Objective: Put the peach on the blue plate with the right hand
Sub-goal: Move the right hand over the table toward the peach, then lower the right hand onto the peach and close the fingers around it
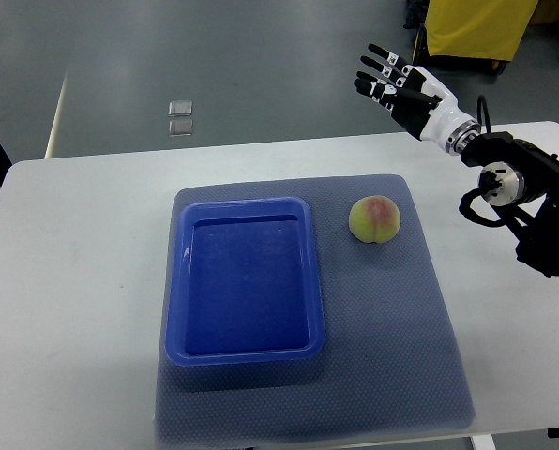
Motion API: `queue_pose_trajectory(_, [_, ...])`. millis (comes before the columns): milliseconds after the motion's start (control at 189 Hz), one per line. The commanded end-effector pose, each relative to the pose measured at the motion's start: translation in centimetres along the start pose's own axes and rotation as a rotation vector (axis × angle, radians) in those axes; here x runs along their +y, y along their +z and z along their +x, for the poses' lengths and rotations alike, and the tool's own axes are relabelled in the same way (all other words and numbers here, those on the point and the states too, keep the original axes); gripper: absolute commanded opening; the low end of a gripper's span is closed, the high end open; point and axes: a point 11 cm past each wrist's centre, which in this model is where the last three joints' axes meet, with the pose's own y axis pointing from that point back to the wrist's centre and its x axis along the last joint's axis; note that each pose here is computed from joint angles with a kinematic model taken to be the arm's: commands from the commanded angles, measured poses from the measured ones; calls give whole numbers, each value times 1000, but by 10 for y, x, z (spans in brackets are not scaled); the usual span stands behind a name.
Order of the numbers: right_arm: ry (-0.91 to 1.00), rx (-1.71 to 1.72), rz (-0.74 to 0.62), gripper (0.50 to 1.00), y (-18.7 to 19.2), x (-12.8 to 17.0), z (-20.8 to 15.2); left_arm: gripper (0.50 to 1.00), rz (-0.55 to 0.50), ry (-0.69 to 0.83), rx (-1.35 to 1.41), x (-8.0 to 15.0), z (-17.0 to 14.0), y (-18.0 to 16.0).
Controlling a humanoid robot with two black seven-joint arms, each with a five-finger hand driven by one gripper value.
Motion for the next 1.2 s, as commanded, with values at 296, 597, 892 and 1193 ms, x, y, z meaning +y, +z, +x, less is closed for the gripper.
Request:
queue_pose_trajectory(296, [-359, 891, -385, 930, -40, -3, -22, 1000, -1, -19, -1, 0, -6, 0])
queue_pose_trajectory(597, [-499, 1297, -731, 930, -37, 9, -41, 1000, -2, -22, -4, 0, -7, 1])
queue_pose_trajectory(892, [-497, 1268, -757, 930, -15, 15, -35, 1000, -2, -28, -3, 0, -9, 1])
queue_pose_trajectory(1193, [-490, 1240, -741, 928, 21, 15, -40, 1000, -1, -30, -3, 0, -10, 1])
